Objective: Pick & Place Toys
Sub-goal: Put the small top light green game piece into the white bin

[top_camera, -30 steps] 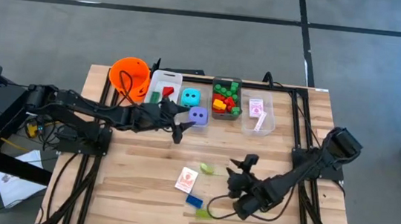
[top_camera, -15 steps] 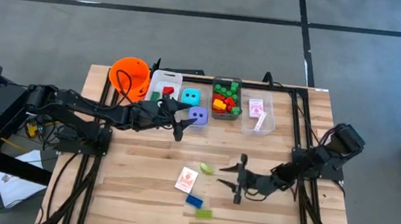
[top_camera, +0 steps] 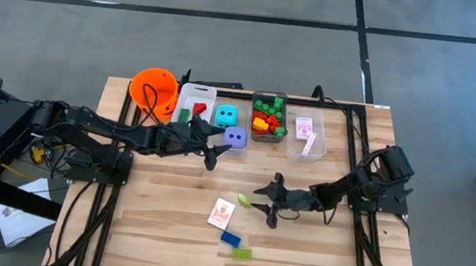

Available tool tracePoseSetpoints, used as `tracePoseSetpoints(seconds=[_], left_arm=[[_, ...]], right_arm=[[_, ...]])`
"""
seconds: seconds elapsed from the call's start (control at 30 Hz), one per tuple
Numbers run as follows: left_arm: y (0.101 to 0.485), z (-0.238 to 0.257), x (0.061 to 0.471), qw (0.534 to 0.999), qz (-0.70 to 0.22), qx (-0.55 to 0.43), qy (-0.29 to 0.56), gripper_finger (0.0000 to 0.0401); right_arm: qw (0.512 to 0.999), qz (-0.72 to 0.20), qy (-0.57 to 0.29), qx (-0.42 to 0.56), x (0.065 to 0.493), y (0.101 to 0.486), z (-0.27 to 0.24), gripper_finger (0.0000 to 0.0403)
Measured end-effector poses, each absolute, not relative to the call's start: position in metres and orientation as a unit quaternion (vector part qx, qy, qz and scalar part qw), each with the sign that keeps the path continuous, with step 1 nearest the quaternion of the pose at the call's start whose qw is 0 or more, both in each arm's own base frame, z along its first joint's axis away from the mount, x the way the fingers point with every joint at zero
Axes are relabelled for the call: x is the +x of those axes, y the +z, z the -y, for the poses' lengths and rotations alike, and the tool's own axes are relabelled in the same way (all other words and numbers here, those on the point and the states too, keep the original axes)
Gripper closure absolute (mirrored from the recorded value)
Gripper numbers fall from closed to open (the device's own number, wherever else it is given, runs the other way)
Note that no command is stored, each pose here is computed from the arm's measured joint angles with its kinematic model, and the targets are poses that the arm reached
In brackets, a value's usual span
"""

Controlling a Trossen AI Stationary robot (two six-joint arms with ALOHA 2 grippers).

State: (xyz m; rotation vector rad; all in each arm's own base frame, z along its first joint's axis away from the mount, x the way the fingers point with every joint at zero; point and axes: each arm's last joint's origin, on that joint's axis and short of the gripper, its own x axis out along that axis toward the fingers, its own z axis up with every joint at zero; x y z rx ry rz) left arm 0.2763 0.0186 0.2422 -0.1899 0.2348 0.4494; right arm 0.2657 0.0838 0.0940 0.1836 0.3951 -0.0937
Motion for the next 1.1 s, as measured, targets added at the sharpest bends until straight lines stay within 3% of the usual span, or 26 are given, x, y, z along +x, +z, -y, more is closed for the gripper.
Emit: tracePoseSetpoints(seconds=[0.17, 0.33, 1.1], left_arm=[[0.238, -0.016, 0.275, 0.962, -0.136, -0.09, 0.219, 0.0116], [0.238, -0.012, 0.275, 0.963, -0.138, -0.09, 0.213, 0.0116], [0.239, -0.012, 0.275, 0.963, -0.136, -0.09, 0.213, 0.0116]], right_arm=[[0.977, -0.196, -0.024, 0.08, 0.272, 0.097, -0.081, 0.0145], [0.971, -0.229, -0.032, 0.063, 0.27, 0.091, -0.076, 0.0123], [0.958, -0.277, 0.008, 0.07, 0.276, 0.09, -0.082, 0.0116]])
